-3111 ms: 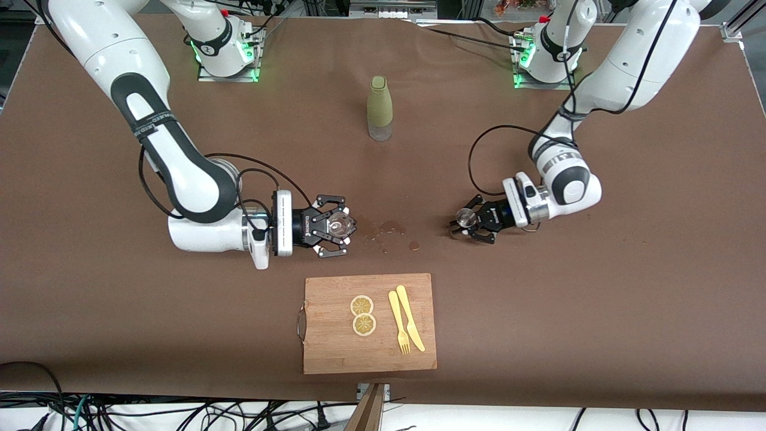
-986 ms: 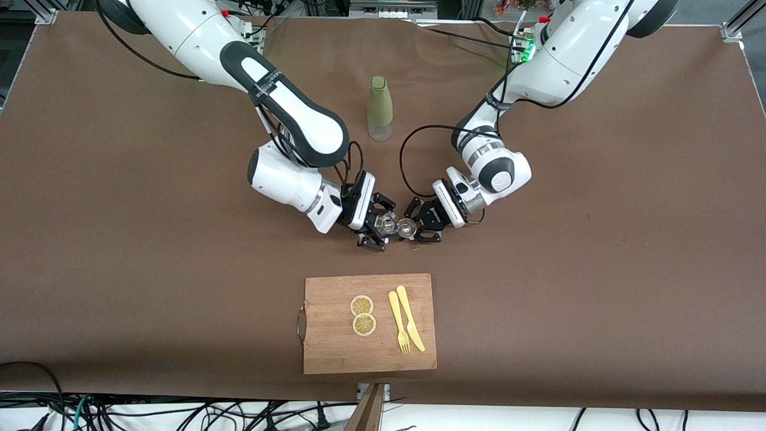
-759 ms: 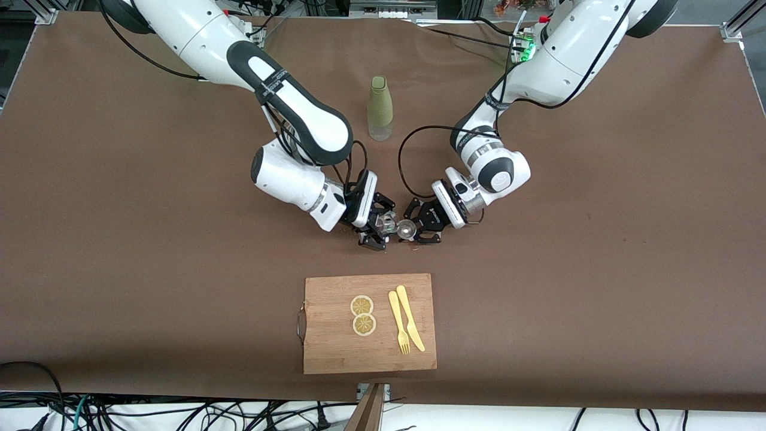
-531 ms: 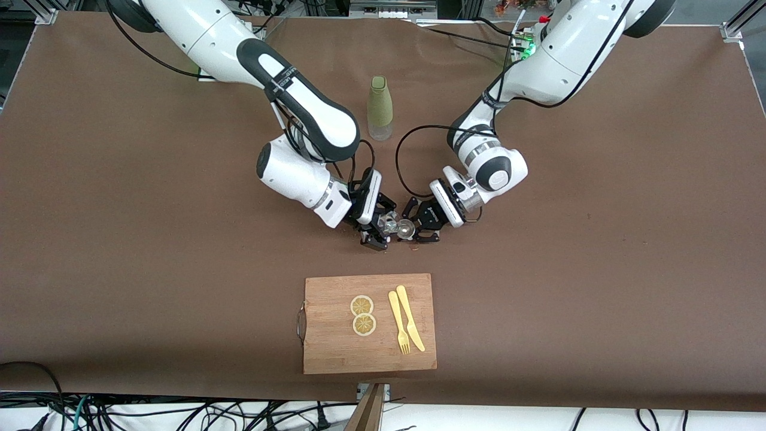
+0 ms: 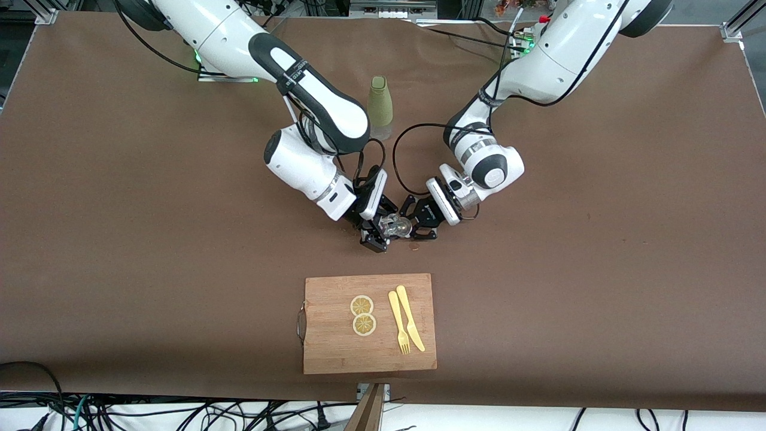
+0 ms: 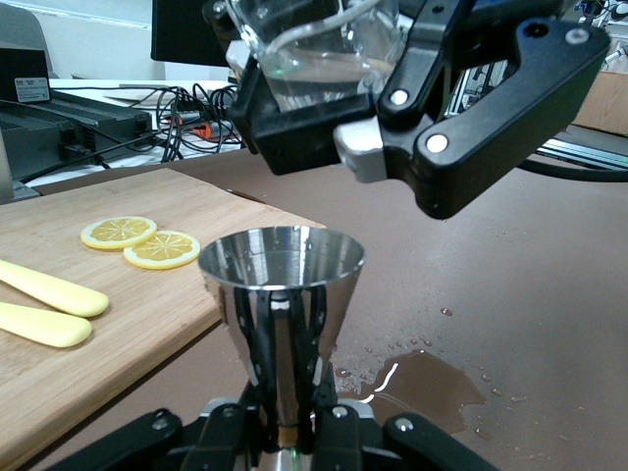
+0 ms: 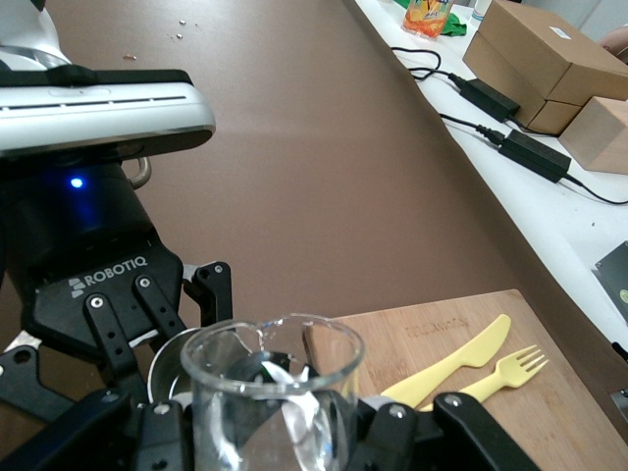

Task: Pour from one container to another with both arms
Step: 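Tilt the beaker with the right gripper, pouring into the held jigger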

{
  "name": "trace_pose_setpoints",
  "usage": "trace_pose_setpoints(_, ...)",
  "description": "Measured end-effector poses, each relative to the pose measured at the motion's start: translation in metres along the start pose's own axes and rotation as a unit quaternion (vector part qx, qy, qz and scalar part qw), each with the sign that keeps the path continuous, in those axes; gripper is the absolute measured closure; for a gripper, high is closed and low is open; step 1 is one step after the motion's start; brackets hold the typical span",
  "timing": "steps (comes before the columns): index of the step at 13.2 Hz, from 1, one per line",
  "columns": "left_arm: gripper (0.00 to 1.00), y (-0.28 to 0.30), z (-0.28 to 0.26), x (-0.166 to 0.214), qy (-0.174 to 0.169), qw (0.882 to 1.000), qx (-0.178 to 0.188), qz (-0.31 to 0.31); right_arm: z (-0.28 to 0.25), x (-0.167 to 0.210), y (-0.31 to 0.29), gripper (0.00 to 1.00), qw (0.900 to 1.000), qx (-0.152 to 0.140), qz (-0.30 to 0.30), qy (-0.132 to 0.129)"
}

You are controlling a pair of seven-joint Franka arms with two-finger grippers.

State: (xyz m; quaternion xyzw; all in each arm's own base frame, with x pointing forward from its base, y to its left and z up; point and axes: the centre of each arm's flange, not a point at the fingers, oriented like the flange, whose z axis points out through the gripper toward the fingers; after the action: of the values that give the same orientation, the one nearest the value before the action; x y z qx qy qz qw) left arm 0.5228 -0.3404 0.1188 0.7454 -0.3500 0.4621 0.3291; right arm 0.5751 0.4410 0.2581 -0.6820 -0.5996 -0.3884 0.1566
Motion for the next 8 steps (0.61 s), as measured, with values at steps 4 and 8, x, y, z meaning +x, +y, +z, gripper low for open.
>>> trace_pose_setpoints(4, 0.78, 0.0067, 0.0029, 0.0001, -0.004, 1.0, 0.004, -0.007, 0.0027, -0.0048, -0.0074, 0.88, 0.999, -0.014, -0.023, -0.017)
trace_pose_setpoints(8, 0.78, 0.0057, 0.0037, 0.0012, -0.004, 1.0, 0.005, -0.006, 0.003, -0.0069, -0.0095, 0.88, 0.998, -0.017, -0.056, -0.022)
